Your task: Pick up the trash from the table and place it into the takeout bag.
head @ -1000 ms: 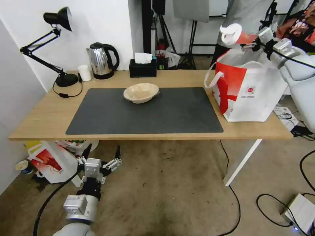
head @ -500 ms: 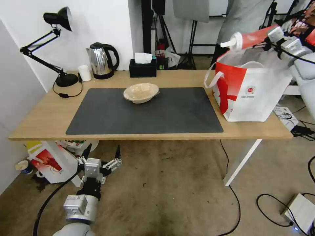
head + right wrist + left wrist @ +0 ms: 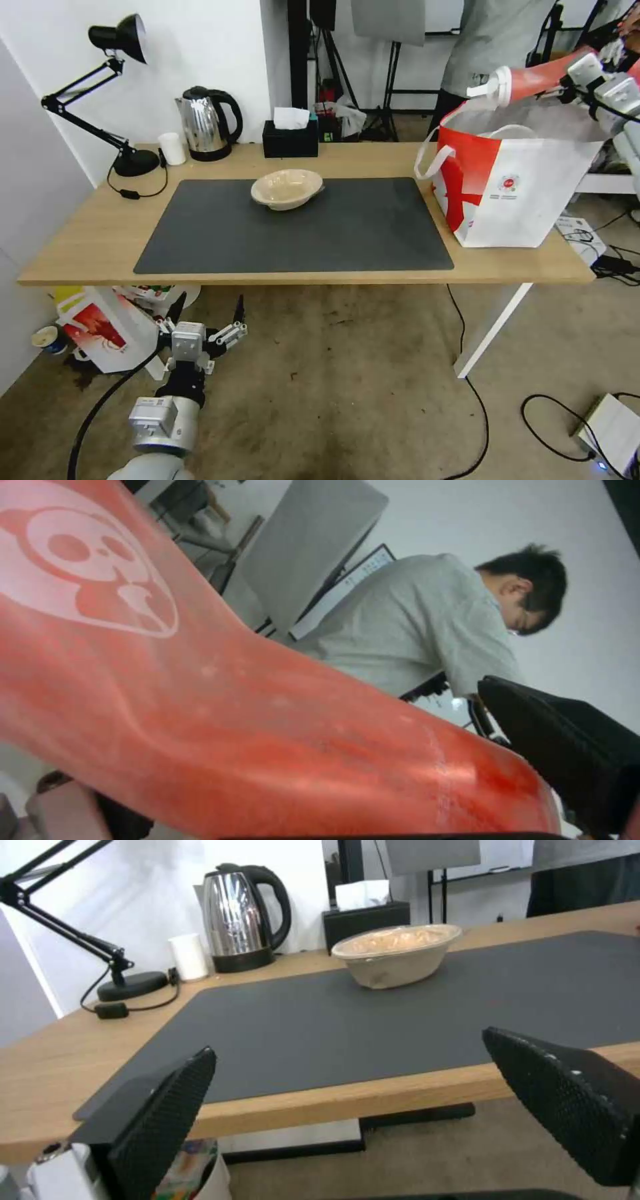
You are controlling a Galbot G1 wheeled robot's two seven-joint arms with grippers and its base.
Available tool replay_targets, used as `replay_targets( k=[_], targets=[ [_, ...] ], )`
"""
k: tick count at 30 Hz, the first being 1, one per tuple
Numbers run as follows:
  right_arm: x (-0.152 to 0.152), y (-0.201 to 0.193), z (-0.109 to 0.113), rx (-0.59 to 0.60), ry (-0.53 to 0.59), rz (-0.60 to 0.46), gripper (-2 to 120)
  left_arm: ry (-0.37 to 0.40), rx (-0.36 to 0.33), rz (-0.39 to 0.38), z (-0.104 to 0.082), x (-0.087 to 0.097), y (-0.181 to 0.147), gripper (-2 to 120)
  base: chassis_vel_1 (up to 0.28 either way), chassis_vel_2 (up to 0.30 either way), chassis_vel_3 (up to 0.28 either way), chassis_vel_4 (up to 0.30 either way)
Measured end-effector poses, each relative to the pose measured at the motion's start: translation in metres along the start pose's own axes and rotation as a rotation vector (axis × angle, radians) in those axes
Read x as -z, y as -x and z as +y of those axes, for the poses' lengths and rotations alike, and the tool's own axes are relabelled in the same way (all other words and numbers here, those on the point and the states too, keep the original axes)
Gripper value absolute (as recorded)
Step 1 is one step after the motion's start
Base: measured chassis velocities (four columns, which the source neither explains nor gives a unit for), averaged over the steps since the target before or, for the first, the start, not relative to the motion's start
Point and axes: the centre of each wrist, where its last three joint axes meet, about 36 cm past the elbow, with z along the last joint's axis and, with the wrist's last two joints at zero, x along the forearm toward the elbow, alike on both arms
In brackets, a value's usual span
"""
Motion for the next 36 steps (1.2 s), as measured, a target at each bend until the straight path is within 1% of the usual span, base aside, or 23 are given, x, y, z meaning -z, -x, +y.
replay_targets(
  k=[3,4,5,6,7,11,12,14,15,16,19,20,23,26,31,36],
  targets=[
    [0.006,0.0,-0.003,0.024,-0.112,-0.008,100,0.0,0.0,0.0,0.0,0.0,0.0,100,0.0,0.0,0.0,0.0],
    [0.006,0.0,-0.003,0.024,-0.112,-0.008,100,0.0,0.0,0.0,0.0,0.0,0.0,100,0.0,0.0,0.0,0.0],
    [0.011,0.0,-0.007,0.023,-0.171,-0.026,100,0.0,0.0,0.0,0.0,0.0,0.0,100,0.0,0.0,0.0,0.0],
    [0.014,0.001,-0.008,0.023,-0.207,-0.038,100,0.0,0.0,0.0,0.0,0.0,0.0,100,0.0,0.0,0.0,0.0],
    [0.014,0.001,-0.008,0.023,-0.207,-0.038,100,0.0,0.0,0.0,0.0,0.0,0.0,100,0.0,0.0,0.0,0.0],
    [0.026,0.004,-0.004,0.043,-0.368,-0.073,100,0.0,0.0,0.0,0.0,0.0,0.0,100,0.0,0.0,0.0,0.0],
    [0.026,0.004,-0.004,0.043,-0.368,-0.073,100,0.0,0.0,0.0,0.0,0.0,0.0,100,0.0,0.0,0.0,0.0],
    [0.031,0.004,-0.002,0.056,-0.482,-0.085,100,0.0,0.0,0.0,0.0,0.0,0.0,100,0.0,0.0,0.0,0.0],
    [0.033,0.005,-0.002,0.059,-0.516,-0.09,100,0.0,0.0,0.0,0.0,0.0,0.0,100,0.0,0.0,0.0,0.0],
    [0.033,0.005,-0.002,0.059,-0.516,-0.09,100,0.0,0.0,0.0,0.0,0.0,0.0,100,0.0,0.0,0.0,0.0],
    [0.048,0.005,0.0,0.068,-0.636,-0.121,100,0.0,0.0,0.0,0.0,0.0,0.0,100,0.0,0.0,0.0,0.0],
    [0.048,0.005,0.0,0.068,-0.636,-0.121,100,0.0,0.0,0.0,0.0,0.0,0.0,100,0.0,0.0,0.0,0.0],
    [0.054,0.005,-0.002,0.073,-0.688,-0.127,100,0.0,0.0,0.0,0.0,0.0,0.0,100,0.0,0.0,0.0,0.0],
    [0.054,0.003,-0.003,0.076,-0.694,-0.124,100,0.0,0.0,0.0,0.0,0.0,0.0,100,0.0,0.0,0.0,0.0],
    [0.043,-0.005,-0.005,0.085,-0.69,-0.106,100,0.0,0.0,0.0,0.0,0.0,0.0,100,0.0,0.0,0.0,0.0],
    [0.029,-0.018,-0.016,0.075,-0.673,-0.07,100,0.0,0.0,0.0,0.0,0.0,0.0,100,0.0,0.0,0.0,0.0]
  ],
)
